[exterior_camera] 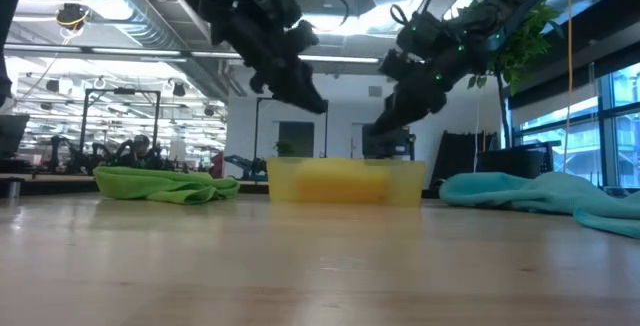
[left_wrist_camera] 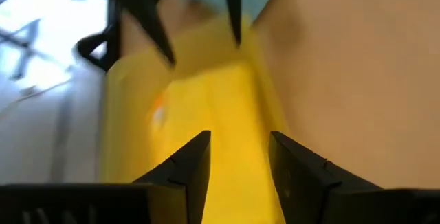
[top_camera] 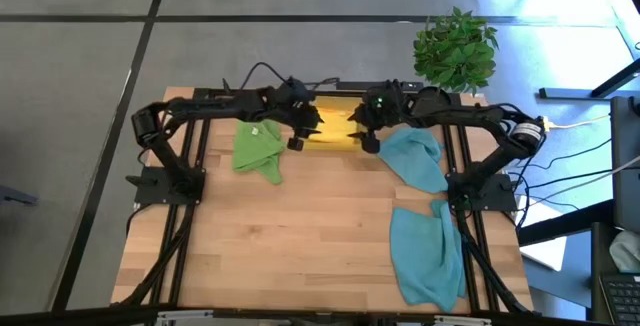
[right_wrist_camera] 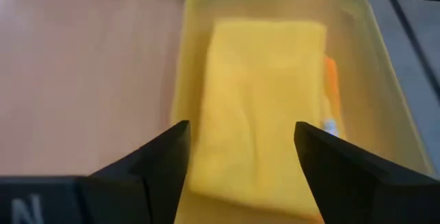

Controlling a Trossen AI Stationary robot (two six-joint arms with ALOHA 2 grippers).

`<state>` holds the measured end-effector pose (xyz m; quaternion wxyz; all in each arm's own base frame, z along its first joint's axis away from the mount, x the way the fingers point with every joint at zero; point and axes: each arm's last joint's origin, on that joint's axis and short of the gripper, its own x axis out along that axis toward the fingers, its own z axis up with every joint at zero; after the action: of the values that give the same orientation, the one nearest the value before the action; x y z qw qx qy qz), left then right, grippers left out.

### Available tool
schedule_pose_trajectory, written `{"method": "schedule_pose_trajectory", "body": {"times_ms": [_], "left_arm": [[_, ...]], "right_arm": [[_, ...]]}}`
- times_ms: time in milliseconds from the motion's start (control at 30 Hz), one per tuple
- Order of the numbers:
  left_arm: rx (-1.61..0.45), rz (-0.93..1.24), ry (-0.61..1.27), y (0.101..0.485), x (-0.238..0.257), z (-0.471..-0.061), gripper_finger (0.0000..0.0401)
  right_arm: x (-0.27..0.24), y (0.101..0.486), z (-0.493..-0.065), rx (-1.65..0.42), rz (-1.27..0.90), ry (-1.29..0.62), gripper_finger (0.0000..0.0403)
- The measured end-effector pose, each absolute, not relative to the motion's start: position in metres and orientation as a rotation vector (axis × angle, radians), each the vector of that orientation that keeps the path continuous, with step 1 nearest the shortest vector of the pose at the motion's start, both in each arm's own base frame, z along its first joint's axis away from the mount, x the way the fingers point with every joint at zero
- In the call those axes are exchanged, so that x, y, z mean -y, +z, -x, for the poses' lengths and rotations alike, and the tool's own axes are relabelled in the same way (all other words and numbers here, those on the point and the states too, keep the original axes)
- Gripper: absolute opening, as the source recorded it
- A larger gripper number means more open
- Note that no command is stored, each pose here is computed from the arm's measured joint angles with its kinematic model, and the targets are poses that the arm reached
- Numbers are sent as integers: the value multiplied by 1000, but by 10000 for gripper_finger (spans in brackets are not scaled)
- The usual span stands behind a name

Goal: Fold microfiber towels
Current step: Put the folded yellow microfiber cloth into the yellow bin, then fold the top blue microfiber cloth

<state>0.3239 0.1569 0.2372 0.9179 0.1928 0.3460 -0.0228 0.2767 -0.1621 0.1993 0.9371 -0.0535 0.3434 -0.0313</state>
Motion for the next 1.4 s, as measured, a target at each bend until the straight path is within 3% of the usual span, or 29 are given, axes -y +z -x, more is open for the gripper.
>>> {"method": "schedule_pose_trajectory", "body": {"times_ms": [133,267,467,633,1067,1400], "left_arm": [[-616,-253,-121,234,-168,-323,135],[-546,-190,-57,232,-178,-318,135],[-519,-152,-5,240,-187,-301,135],[-447,-174,41,236,-178,-283,135],[-10,-89,112,215,-125,-225,135],[-2,-88,119,211,-108,-227,135]], "right_arm": [[161,195,-281,-645,48,37,232],[159,194,-284,-596,-2,126,181],[157,206,-281,-561,26,124,96],[150,212,-270,-506,70,90,52],[99,214,-209,-191,98,-21,40],[64,219,-207,-77,164,-41,40]]}}
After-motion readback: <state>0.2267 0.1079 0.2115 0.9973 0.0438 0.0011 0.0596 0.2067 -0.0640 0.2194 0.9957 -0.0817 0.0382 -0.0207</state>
